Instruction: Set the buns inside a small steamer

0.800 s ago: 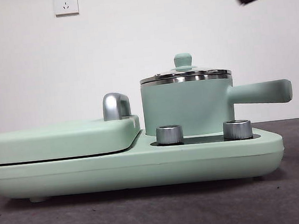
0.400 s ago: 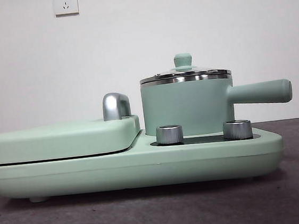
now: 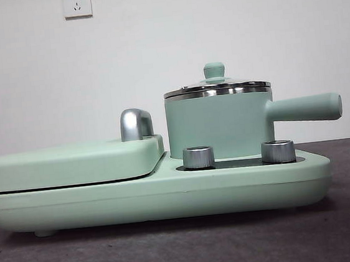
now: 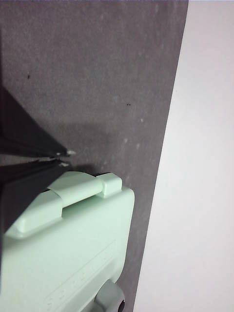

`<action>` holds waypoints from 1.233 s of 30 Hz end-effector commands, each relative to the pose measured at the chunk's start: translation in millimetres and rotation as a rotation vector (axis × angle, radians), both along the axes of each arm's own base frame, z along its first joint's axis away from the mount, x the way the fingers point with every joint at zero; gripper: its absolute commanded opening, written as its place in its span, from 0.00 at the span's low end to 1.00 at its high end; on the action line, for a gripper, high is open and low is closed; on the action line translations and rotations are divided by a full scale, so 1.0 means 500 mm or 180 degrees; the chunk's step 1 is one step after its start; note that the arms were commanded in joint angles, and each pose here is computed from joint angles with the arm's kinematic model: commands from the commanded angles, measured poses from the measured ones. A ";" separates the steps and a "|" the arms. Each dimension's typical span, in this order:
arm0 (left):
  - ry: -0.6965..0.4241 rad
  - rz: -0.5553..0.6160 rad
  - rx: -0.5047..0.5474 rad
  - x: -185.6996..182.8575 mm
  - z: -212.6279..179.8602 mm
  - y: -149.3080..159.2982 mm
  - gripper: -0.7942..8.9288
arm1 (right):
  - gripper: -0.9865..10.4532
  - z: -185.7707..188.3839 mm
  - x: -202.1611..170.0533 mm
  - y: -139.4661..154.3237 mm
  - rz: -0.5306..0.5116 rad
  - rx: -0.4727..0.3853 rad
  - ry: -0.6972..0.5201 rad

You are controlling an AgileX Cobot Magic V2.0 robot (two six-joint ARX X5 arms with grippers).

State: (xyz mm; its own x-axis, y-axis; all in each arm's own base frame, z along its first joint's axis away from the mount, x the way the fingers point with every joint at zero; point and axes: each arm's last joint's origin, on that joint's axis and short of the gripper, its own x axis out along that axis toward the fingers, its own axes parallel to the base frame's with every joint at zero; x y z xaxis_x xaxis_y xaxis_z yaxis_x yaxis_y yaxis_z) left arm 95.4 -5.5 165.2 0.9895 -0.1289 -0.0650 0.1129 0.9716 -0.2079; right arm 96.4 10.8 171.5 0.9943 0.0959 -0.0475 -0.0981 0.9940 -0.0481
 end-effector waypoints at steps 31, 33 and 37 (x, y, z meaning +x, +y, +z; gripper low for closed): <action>0.0023 0.0014 -0.0011 0.002 -0.011 0.000 0.09 | 0.10 -0.018 0.001 -0.014 -0.0232 0.0223 0.0000; 0.0023 0.0014 -0.0011 0.002 -0.011 0.000 0.09 | 0.10 -0.018 0.001 -0.014 -0.0232 0.0223 -0.0001; 0.0023 0.0014 -0.0011 0.002 -0.011 0.000 0.09 | 0.10 -0.018 0.001 -0.014 -0.0232 0.0223 0.0000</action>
